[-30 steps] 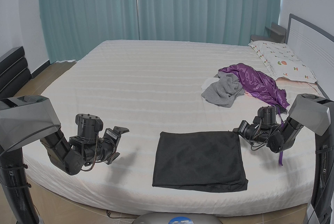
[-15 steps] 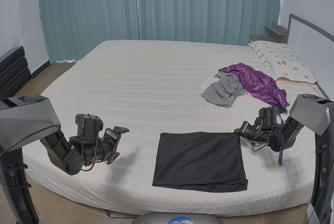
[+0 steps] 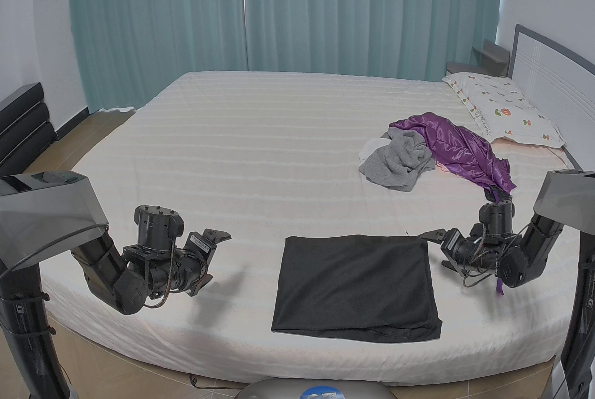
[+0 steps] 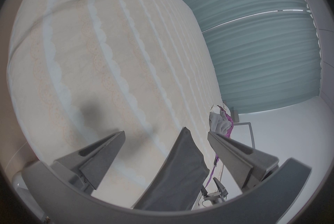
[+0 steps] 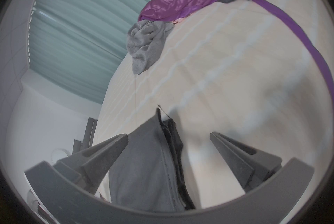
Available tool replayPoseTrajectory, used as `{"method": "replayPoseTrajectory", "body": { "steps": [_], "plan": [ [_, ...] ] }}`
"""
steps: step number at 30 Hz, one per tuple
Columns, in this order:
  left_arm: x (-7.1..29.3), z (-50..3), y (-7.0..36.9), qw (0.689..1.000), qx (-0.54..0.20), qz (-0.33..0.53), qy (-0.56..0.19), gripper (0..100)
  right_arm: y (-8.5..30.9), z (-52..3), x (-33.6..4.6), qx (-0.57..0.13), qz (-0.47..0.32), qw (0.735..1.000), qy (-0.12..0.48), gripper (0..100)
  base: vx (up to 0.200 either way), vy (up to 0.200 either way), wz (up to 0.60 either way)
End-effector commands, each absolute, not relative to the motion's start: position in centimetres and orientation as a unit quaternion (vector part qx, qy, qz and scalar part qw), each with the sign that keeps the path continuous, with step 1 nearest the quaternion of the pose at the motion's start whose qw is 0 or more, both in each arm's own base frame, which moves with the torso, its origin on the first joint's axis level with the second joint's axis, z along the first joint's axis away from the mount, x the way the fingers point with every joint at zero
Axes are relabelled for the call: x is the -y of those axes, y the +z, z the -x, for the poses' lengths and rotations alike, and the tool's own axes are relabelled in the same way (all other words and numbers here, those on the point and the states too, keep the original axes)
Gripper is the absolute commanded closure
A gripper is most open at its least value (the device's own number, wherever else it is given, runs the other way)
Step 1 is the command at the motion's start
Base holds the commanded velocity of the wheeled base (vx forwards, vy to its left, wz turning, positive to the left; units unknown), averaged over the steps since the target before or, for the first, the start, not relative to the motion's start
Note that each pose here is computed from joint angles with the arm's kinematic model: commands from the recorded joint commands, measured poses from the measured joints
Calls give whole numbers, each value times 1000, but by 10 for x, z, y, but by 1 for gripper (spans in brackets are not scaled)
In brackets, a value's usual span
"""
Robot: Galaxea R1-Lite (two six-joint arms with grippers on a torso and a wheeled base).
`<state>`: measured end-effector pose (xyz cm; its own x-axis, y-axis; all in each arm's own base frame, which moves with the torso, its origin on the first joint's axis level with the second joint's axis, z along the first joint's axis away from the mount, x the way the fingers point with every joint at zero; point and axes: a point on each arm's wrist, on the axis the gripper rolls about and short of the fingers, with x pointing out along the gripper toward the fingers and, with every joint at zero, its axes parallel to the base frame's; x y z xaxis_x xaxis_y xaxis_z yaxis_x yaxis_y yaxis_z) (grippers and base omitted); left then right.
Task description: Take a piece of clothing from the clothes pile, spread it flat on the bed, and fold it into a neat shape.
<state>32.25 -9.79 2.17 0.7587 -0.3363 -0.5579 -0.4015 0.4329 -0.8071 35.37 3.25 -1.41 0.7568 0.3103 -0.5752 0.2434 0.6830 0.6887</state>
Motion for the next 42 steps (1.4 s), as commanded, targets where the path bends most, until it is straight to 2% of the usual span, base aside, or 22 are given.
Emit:
{"method": "replayPoseTrajectory", "body": {
  "steps": [1, 7, 19, 25, 40, 42],
  "plan": [
    [100, -320, 20, 774, -352, 527, 19, 0, 12, -313, -24, -334, -439, 834, 4, 0, 0, 0, 0],
    [100, -321, 20, 774, -351, 527, 18, 0, -6, -311, -23, -334, -464, 820, -5, 0, -100, 0, 0],
    [103, -327, 25, 780, -346, 522, -2, 0, -13, -312, -18, -326, -473, 818, -10, 0, 0, 0, 0],
    [104, -329, 27, 779, -344, 523, -7, 0, -12, -312, -18, -327, -486, 810, -7, 0, 0, -200, 0],
    [106, -329, 26, 781, -346, 520, -9, 0, -13, -310, -18, -324, -487, 811, -4, 0, 0, -200, 0],
    [106, -330, 25, 783, -346, 517, -11, 0, -13, -309, -19, -323, -486, 812, -2, 0, 0, 0, 0]
  ]
}}
